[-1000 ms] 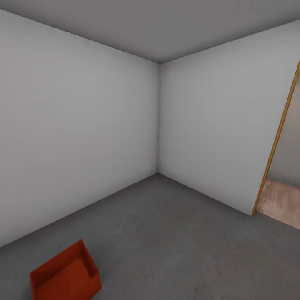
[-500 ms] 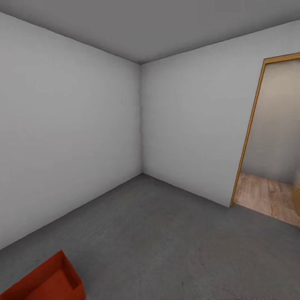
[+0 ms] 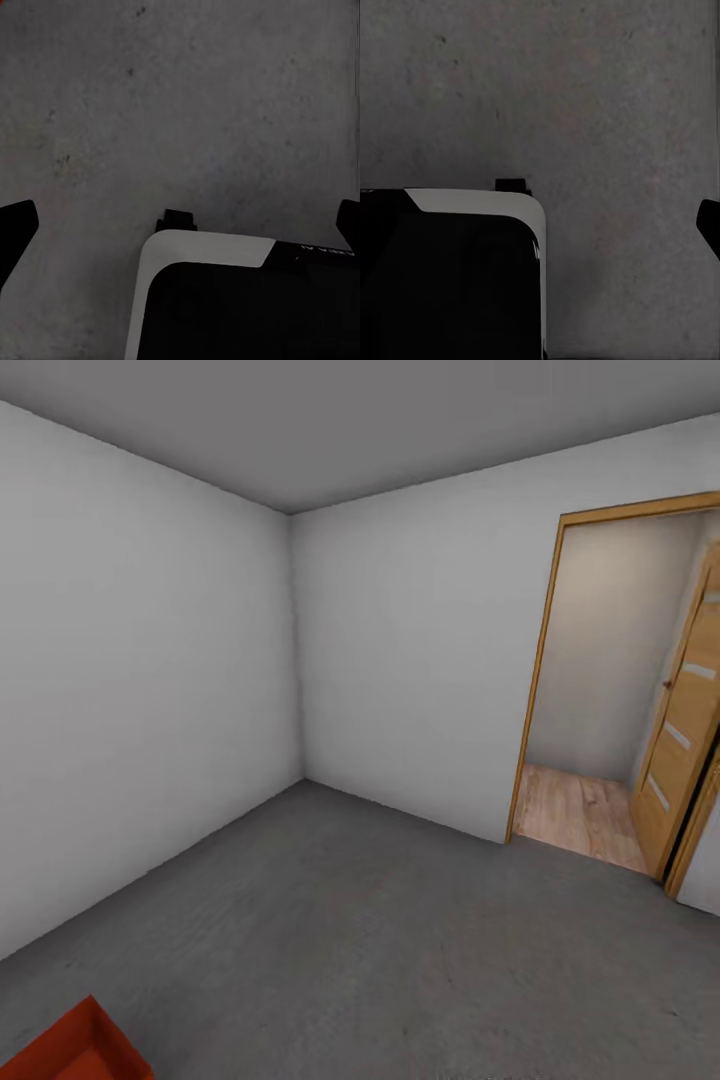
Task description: Move the two storage containers from the living room to the garage. In the garage, place one container on the floor and stack the other container on top of it (either order is fine).
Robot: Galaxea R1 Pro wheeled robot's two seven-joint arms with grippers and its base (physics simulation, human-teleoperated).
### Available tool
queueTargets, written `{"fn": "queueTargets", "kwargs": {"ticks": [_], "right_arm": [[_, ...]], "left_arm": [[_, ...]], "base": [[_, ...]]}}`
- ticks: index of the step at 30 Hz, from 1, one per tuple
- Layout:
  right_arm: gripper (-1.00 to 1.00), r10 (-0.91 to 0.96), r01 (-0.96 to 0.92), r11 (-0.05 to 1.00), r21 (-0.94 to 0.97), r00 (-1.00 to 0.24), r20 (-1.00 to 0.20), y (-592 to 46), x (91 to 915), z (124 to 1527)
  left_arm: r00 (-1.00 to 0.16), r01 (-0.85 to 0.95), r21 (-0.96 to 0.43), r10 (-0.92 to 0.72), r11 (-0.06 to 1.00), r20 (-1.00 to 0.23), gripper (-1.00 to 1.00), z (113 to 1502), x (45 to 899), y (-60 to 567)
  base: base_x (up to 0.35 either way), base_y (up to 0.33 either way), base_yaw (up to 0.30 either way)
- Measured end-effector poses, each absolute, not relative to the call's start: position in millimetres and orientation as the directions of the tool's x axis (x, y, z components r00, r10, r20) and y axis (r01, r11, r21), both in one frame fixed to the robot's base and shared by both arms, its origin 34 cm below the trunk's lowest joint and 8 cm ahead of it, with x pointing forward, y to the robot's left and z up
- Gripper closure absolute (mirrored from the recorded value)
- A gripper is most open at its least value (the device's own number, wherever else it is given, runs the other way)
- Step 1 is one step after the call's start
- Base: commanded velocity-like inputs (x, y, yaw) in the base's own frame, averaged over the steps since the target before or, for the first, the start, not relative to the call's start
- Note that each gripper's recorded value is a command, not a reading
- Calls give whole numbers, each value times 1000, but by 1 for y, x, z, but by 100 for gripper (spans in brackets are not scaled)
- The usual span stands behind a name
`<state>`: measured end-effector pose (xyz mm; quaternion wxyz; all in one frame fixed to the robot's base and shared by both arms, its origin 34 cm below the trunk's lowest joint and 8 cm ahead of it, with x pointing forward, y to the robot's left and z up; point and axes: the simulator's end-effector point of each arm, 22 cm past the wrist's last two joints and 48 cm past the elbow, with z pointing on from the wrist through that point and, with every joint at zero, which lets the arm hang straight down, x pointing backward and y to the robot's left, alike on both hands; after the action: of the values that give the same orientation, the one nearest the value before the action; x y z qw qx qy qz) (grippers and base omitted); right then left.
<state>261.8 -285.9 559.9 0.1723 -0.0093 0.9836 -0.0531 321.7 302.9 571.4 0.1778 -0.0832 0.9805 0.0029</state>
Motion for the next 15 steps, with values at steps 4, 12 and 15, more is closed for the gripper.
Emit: {"fn": "queueTargets", "kwargs": {"ticks": [4,12,15], "right_arm": [[-100,-38,-2,994,-107,-941,-335,-285,261,560],[-100,-38,-4,994,-105,-943,-331,-285,260,559],[-100,-38,-4,994,-105,-943,-331,-285,260,559]], "left_arm": [[-923,-164,-24,-162,986,-349,-100,571,322,303],[-923,-163,-24,-161,986,-349,-100,571,322,303],[-923,-164,-24,-162,986,-349,-100,571,322,303]], "base": [[0,0,-286],[0,0,-287],[0,0,-288]]}}
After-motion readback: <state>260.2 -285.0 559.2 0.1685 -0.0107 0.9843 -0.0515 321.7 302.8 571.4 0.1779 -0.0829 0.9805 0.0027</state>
